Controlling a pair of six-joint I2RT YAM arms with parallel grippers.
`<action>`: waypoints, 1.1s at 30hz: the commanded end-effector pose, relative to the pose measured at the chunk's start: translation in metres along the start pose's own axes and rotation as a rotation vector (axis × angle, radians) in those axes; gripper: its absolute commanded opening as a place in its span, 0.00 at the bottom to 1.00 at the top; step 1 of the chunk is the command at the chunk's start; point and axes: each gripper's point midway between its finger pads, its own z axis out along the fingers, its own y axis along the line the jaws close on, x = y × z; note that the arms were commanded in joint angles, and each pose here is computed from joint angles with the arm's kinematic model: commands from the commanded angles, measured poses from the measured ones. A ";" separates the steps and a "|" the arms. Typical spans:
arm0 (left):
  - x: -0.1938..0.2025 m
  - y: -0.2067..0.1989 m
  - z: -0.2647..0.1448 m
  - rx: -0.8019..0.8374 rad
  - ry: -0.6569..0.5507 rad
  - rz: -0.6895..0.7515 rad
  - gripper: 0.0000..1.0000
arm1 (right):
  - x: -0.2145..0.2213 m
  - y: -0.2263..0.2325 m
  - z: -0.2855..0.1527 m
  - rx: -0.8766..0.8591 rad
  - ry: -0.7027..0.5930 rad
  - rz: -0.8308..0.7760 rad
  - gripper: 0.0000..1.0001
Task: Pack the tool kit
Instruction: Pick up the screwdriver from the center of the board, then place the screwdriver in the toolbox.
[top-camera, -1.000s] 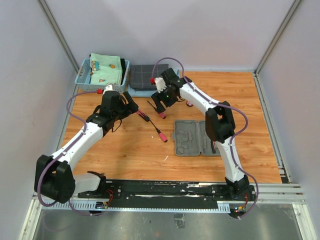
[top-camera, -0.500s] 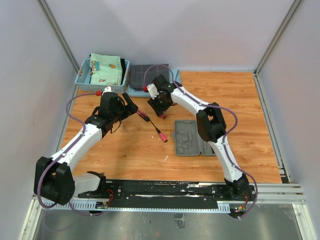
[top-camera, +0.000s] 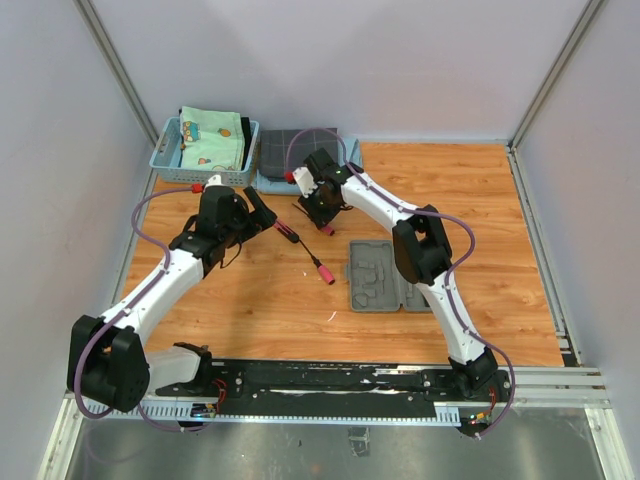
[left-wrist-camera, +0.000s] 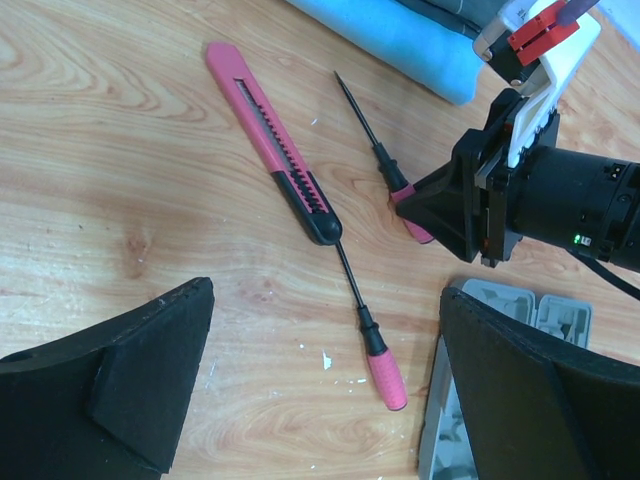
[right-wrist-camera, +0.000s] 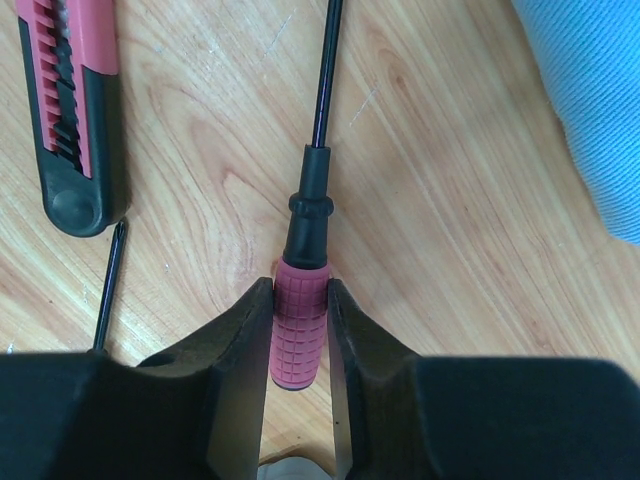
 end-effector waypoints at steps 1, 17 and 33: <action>-0.008 -0.006 -0.003 0.034 -0.028 -0.016 0.99 | 0.027 0.018 0.017 -0.059 0.110 -0.017 0.24; -0.006 -0.007 -0.002 0.043 -0.022 -0.017 0.99 | -0.026 -0.007 -0.130 0.184 -0.123 0.107 0.03; -0.004 -0.013 0.004 0.057 0.006 -0.018 0.98 | 0.165 -0.030 -0.200 0.459 0.089 0.645 0.02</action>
